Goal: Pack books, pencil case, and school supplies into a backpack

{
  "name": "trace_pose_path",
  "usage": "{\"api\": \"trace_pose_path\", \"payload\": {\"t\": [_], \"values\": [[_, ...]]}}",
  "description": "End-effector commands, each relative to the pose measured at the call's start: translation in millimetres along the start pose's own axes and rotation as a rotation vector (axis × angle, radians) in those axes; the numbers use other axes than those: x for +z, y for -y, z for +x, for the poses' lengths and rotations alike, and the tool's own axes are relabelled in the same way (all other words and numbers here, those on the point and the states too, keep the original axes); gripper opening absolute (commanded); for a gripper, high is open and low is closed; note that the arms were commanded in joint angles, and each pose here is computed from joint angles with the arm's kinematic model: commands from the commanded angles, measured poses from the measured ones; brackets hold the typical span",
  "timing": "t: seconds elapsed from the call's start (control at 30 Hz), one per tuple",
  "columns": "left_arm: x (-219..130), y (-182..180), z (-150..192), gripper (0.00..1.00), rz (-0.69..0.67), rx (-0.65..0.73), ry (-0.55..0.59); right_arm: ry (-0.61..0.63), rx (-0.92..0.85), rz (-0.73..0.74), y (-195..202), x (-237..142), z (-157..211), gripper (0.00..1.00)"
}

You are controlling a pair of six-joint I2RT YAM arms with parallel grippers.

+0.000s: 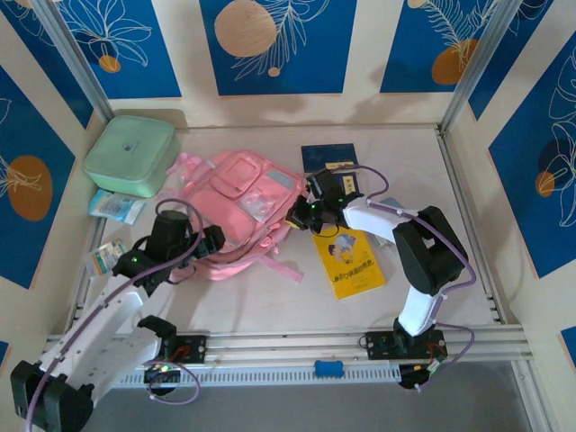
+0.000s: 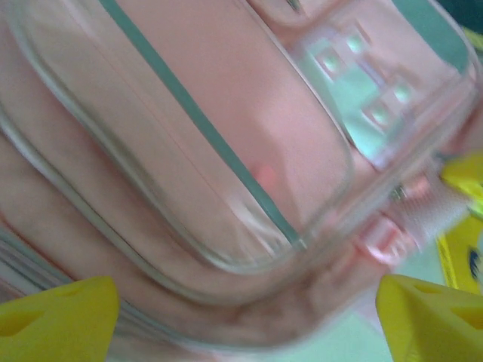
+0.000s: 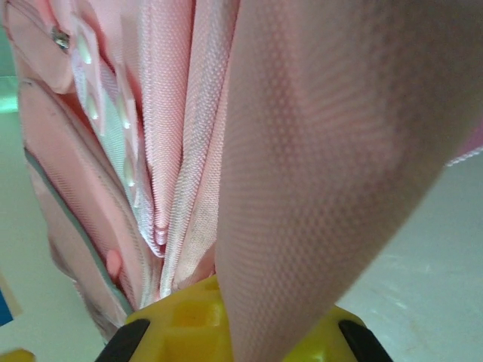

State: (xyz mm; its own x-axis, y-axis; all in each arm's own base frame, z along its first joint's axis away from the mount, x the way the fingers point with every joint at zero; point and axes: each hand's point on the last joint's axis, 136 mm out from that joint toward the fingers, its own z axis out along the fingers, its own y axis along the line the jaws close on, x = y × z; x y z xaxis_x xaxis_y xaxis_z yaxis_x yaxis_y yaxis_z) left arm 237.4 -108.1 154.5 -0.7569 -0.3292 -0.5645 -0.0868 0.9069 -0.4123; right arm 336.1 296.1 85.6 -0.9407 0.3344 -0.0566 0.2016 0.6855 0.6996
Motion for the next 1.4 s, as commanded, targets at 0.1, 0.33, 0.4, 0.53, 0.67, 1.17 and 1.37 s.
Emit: {"api": "trace_pose_path", "payload": {"t": [0.1,0.33,0.4,0.53,0.67,1.17,1.37], "values": [[4.0,33.4,49.9,0.82,0.041,0.008,-0.103,0.049,-0.004,-0.103,-38.7,-15.6,-1.3,0.0],[23.2,99.6,72.0,0.75,0.13,0.062,-0.062,0.044,0.048,-0.145,-44.9,-20.7,9.4,0.0],[33.6,115.9,81.2,0.73,0.143,0.092,-0.081,0.042,0.061,-0.151,-46.8,-22.7,9.9,0.0],[51.3,136.5,91.2,0.67,0.119,0.187,-0.052,0.021,0.079,-0.171,-53.5,-27.1,14.1,0.0],[72.4,137.8,90.4,0.6,0.043,0.24,-0.016,0.019,0.082,-0.161,-55.2,-30.6,14.0,0.0],[101.6,119.2,69.6,0.45,-0.226,0.193,0.116,0.009,0.098,-0.172,-56.7,-32.9,16.2,0.0],[100.4,107.0,66.5,0.42,-0.288,0.138,0.136,0.005,0.098,-0.17,-56.8,-31.6,17.0,0.0]]}}
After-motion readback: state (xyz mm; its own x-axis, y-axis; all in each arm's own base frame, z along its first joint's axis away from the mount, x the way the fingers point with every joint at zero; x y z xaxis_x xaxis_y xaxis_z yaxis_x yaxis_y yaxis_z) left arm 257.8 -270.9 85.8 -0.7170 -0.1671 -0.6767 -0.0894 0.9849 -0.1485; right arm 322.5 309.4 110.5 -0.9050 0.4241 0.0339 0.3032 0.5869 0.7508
